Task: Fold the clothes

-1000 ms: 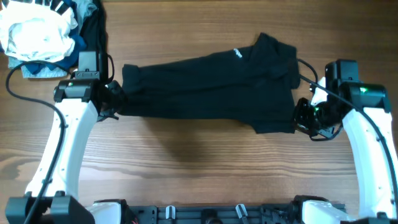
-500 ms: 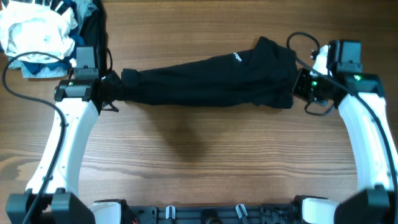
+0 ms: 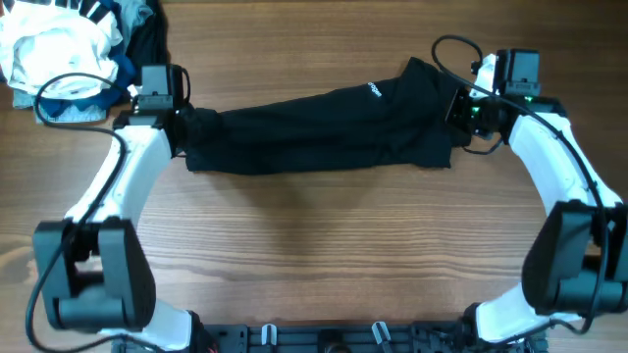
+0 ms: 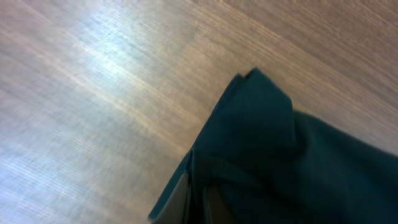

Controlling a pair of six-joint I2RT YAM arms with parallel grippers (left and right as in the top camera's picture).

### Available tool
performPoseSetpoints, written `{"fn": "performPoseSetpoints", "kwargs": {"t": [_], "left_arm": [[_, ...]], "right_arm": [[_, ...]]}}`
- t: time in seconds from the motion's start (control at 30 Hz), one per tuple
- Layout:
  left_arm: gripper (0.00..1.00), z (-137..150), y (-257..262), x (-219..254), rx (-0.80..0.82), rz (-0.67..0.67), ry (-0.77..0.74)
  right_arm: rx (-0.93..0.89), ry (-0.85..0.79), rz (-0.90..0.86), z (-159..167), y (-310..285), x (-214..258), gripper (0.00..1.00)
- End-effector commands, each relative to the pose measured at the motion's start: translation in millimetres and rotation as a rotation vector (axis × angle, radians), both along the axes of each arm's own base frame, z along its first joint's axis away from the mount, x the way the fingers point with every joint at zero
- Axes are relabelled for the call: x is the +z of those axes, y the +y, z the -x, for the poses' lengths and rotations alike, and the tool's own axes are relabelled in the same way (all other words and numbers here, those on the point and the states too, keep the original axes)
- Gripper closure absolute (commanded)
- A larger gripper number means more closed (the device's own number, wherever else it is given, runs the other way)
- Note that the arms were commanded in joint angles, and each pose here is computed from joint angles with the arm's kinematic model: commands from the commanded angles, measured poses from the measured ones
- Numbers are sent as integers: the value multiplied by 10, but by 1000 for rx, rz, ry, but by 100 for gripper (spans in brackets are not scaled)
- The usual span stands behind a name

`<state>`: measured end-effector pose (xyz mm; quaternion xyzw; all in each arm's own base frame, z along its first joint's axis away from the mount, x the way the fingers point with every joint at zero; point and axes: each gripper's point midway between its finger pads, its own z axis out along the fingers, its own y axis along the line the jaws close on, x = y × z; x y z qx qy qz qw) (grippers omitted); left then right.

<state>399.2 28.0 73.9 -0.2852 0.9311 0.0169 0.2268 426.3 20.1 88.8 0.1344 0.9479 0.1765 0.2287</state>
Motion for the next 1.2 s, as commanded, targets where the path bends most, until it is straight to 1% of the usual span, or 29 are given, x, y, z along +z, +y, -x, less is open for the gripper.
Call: {"fn": "performPoseSetpoints", "kwargs": {"t": [0.0,0.2,0.37,0.4,0.43,0.47,0.5,0.53,0.57,0.63,0.73,0.77,0.83,0.87,0.93,1.0,1.03,1.07,1.17], "left_arm": [[96,-105,61,-78,5,-30,-8],[96,-181,63,-59,6,-30,-39],[96,-196,61,-52,5,-30,-46],[88,-196,61,-52,5,-30,-46],[69,-196,61,-52,5,-30,-46],[55,-196,61,-52,5,-30,-46],[24,-195,61,-52,5,-30,-46],[4,-194,60,-53,5,-30,-45],[0,-190,60,-55,5,-29,-43],[0,-171,60,-65,5,-29,-34],[0,-104,41,-101,-1,-19,-3],[0,-29,34,-136,-3,-15,31],[0,75,21,-180,-17,-13,79],[0,114,-8,-199,-52,-7,102],[0,152,-130,-228,-172,27,130],[0,146,-215,-231,-251,62,127],[0,135,-230,-227,-271,74,122],[0,123,-224,-229,-278,85,116],[0,85,-165,-258,-284,94,106]], "right_arm": [[51,-14,-14,-127,155,-118,96],[83,-63,-8,-310,301,-243,96],[27,-100,14,-436,242,-226,95],[25,-108,16,-453,237,-216,90],[24,-113,18,-462,233,-210,82],[23,-119,22,-474,224,-203,72],[23,-126,21,-488,223,-191,59],[22,-131,21,-499,222,-180,50],[26,-135,15,-510,231,-160,46],[63,-149,-36,-535,336,-61,41],[121,-163,-89,-573,456,139,38],[145,-169,-103,-588,495,265,36],[170,-172,-96,-589,507,373,35],[184,-170,-87,-581,508,419,35],[208,-157,-72,-555,506,496,32],[217,-143,-58,-530,494,516,29],[214,-131,-52,-514,483,516,27],[214,-120,-54,-492,484,505,22],[214,-88,-57,-430,484,464,18]]}}
